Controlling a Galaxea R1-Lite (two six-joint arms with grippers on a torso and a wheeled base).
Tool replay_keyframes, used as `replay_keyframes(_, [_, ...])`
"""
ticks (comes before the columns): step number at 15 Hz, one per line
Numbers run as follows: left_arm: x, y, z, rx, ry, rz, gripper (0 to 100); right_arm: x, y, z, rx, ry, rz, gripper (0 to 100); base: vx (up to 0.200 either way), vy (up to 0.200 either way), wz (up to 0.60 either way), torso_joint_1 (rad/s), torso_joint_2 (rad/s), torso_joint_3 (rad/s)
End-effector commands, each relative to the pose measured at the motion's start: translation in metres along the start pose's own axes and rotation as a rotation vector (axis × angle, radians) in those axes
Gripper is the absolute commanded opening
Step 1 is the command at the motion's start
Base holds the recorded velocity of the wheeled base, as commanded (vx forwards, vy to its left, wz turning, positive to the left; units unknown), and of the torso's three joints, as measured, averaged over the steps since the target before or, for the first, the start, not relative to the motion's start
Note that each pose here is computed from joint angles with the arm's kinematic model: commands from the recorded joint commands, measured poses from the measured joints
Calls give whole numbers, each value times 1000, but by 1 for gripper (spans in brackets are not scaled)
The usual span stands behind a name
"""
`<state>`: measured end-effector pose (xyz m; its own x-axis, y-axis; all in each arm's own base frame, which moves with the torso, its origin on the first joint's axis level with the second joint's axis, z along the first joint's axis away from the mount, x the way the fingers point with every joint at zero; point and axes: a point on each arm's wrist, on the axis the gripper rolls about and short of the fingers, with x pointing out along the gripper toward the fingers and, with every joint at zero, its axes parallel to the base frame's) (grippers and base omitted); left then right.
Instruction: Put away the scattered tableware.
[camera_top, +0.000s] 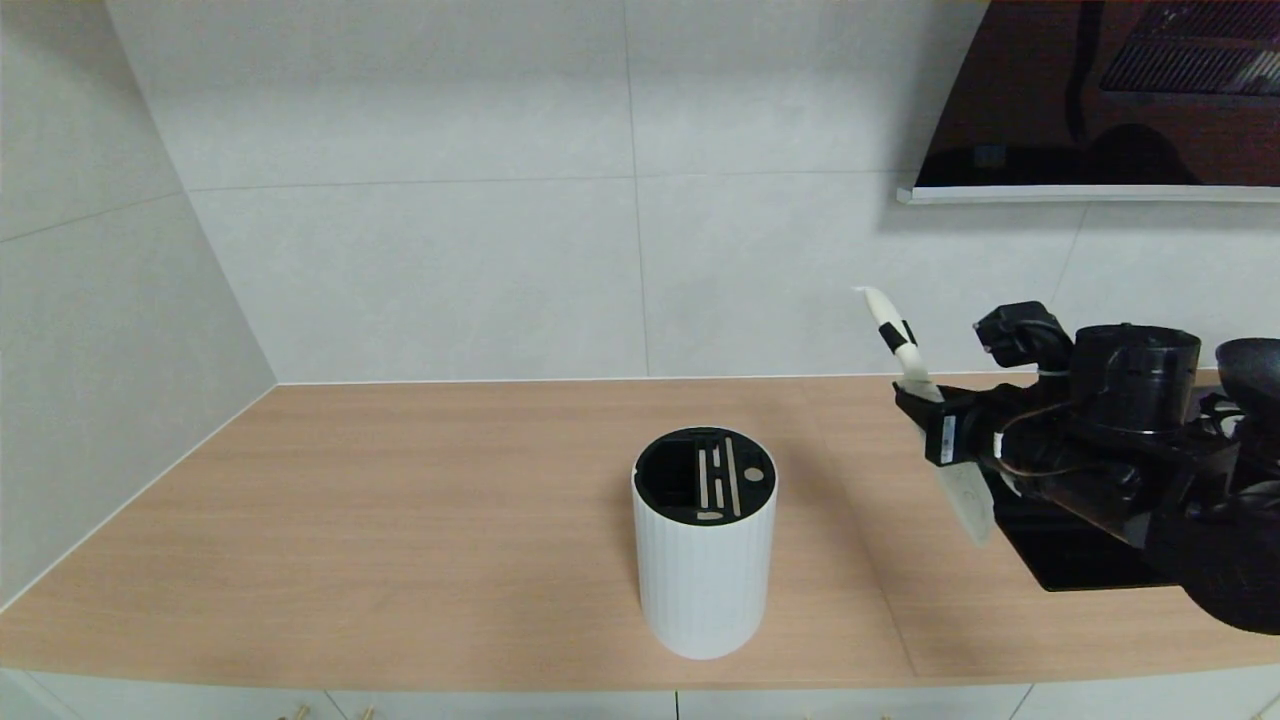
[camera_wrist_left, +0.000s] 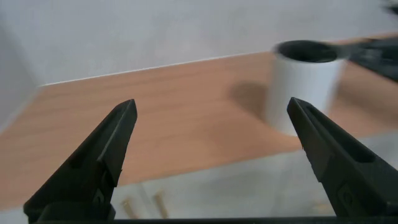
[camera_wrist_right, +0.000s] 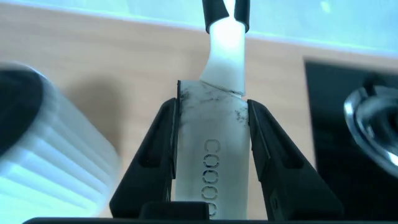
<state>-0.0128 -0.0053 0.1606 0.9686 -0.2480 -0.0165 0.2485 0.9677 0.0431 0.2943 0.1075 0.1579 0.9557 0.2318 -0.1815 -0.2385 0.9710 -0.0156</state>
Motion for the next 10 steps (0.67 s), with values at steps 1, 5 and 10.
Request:
replay_keyframes(1, [72,16,52,-64,198,-147,100,-3,17,30,-1,-63,56,0,0,0,0,0,0,0])
replay_keyframes(5, [152,9,67,-67,281,-305,100,-20,51,33,-13,-52,165,0,0,0,0,0,0,0])
replay_keyframes(10, [197,-17,45,-165,335,-427,100,-45,94,29,-40,-52,305,0,0,0,0,0,0,0])
